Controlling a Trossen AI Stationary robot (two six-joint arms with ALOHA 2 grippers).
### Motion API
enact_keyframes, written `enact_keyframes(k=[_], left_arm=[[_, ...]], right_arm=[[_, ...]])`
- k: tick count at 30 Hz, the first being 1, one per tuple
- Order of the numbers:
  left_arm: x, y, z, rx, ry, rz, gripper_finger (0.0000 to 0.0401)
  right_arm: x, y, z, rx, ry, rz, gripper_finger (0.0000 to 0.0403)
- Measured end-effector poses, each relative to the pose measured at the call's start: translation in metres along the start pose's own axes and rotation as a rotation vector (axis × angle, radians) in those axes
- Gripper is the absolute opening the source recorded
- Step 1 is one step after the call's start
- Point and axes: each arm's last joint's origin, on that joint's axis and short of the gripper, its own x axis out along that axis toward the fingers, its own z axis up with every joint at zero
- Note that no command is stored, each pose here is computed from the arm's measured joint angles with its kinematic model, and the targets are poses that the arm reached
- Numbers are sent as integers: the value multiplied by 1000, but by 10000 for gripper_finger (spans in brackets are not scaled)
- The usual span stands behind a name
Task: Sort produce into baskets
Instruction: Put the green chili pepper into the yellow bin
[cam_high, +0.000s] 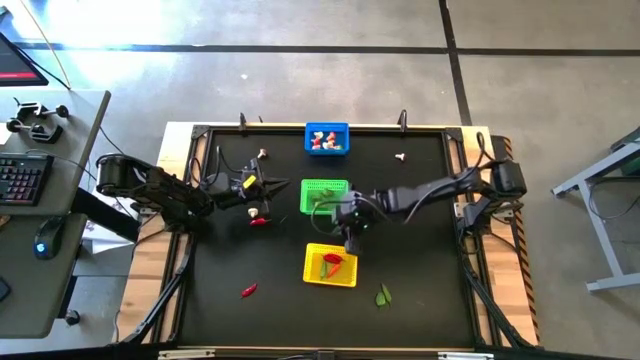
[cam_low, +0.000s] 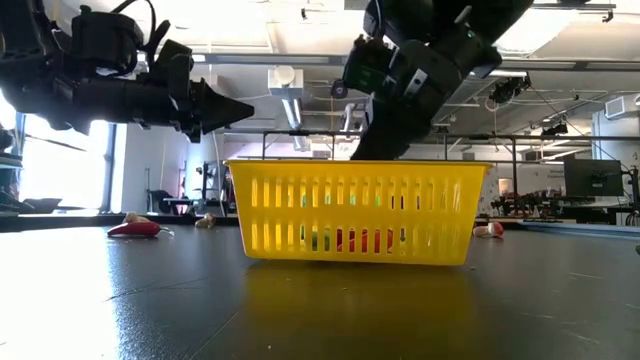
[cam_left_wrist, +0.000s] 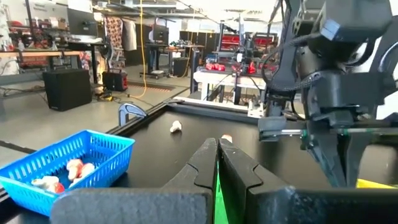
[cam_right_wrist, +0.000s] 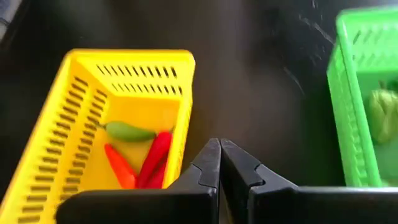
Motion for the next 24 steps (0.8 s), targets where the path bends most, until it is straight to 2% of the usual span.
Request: enact_keyframes(k=[12, 19, 24], left_arm=[[0, 0, -1, -1, 8, -1, 0], [0, 0, -3, -13, 28, 0, 0], [0, 0, -3, -13, 32, 0, 0]], right_arm=[[21, 4, -10, -38, 30, 20, 0], [5, 16, -1, -86, -14, 48, 0], [-19, 31, 0, -46, 18, 42, 0]])
